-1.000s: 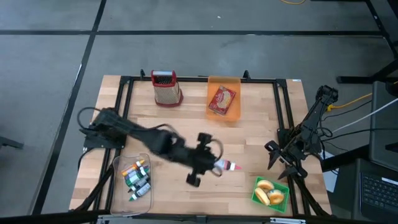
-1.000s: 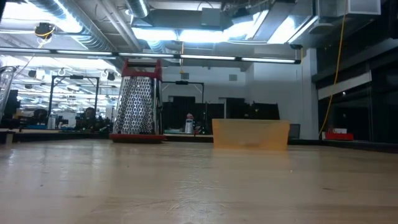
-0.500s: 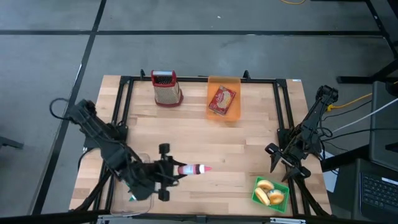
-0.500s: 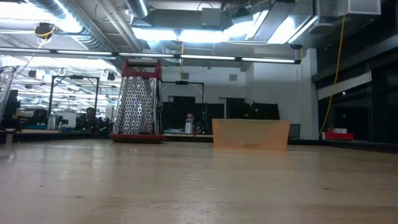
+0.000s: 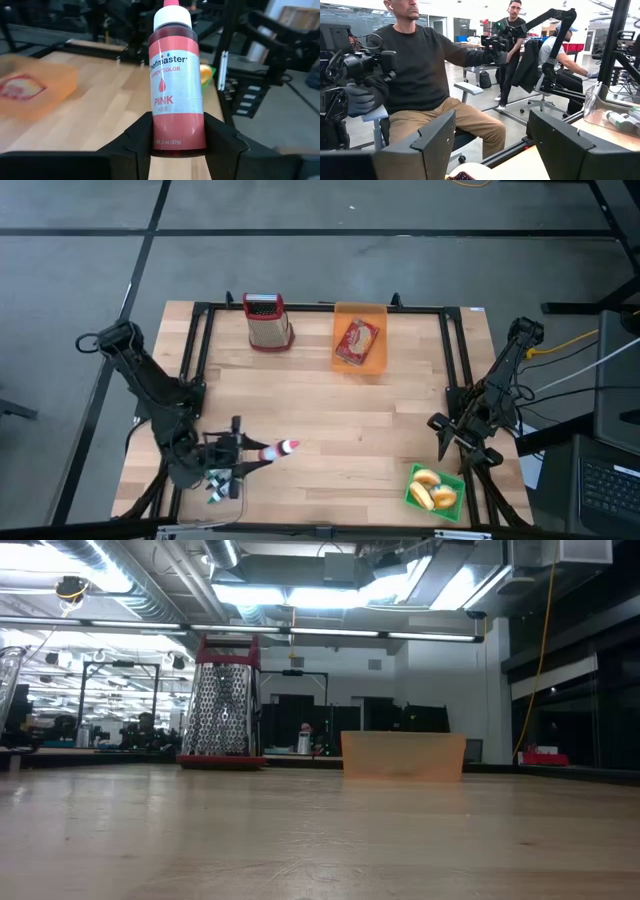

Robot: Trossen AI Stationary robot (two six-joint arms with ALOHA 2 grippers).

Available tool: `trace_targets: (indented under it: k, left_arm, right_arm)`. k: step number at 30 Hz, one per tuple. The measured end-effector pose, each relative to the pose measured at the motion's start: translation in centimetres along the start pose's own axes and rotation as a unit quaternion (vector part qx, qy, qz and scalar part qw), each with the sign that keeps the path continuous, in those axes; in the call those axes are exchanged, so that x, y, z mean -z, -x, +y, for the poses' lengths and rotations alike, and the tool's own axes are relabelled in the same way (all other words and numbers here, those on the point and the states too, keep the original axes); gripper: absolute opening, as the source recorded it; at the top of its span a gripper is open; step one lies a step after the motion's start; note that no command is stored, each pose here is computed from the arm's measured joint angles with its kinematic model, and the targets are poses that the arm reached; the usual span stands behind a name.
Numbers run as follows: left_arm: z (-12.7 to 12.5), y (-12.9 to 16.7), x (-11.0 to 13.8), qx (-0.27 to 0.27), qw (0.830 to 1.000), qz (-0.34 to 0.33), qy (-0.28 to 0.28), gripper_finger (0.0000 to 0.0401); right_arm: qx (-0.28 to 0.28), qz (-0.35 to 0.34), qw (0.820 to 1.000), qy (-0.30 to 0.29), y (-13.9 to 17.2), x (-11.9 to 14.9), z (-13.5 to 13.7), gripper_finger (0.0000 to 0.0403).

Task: Pick & Place Food Item
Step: Put the pink food coloring bottle into the transparent bin

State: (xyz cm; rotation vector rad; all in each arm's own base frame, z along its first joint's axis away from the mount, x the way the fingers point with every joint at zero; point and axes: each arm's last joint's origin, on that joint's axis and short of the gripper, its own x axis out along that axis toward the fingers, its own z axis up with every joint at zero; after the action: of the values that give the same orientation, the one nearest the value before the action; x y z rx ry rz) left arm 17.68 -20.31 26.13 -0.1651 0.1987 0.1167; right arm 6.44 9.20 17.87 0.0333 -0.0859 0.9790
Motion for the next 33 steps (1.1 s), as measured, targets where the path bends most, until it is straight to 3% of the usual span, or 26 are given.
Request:
trace_targets:
  k: [11, 23, 33]
  left_arm:
    - [0.2, 5.5, 4.3, -0.007, 0.996, 0.070, 0.049, 0.0134]
    - [0.4, 9.3, 6.2, 0.038, 0.982, 0.156, 0.095, 0.0134]
    - [3.7, 12.9, 7.8, -0.033, 0.962, 0.245, 0.117, 0.0134]
  right_arm:
    - [0.006, 0.000, 1.000, -0.023, 0.0, 0.0, 0.0, 0.0256]
    - [0.023, 0.005, 1.000, -0.021, 0.0, 0.1, -0.1, 0.0256]
    - [0.076, 0.008, 0.997, -0.008, 0.0, 0.2, -0.4, 0.0256]
